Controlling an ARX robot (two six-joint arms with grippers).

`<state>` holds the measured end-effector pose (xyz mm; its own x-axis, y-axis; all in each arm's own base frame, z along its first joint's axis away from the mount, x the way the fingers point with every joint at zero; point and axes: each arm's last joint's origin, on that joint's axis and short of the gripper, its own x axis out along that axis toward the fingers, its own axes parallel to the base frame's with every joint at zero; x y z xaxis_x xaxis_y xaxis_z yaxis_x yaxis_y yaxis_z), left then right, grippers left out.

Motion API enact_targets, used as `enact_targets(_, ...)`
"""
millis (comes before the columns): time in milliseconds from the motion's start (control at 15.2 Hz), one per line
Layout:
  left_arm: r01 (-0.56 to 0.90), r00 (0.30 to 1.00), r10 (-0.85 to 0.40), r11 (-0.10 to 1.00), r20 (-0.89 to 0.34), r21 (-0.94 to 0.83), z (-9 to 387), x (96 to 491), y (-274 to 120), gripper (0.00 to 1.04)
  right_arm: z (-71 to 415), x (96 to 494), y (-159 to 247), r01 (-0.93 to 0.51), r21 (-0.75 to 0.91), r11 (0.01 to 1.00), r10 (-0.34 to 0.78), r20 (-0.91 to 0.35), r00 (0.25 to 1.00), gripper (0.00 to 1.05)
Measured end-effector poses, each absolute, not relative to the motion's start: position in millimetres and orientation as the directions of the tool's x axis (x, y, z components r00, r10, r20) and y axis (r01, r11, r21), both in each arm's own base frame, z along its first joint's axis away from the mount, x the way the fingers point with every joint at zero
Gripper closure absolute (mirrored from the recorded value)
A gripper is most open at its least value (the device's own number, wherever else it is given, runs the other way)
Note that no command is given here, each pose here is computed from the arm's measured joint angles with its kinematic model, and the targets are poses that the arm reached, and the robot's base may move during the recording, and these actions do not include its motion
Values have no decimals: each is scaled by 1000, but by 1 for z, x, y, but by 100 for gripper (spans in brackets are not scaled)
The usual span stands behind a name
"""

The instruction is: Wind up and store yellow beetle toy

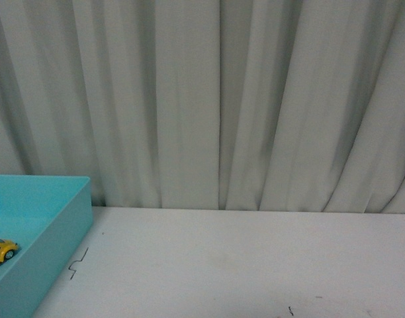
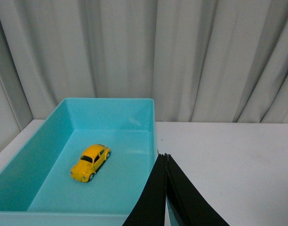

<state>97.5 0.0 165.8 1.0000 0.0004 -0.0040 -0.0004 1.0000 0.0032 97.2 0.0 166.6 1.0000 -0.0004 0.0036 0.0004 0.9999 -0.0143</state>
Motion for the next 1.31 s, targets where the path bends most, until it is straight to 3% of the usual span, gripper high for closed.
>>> enact_targets(329,0,1000,0,1000,1,3,166,97,0,103,167,97,0,0,-15,1000,0,4,1000,7)
enact_targets(854,-1,1000,1,1000,1,2,166,97,0,6,167,97,0,1,-15,1000,-1,4,1000,7)
enact_targets(1315,0,1000,0,1000,1,2,166,97,0,7,167,97,0,0,-15,1000,0,4,1000,7)
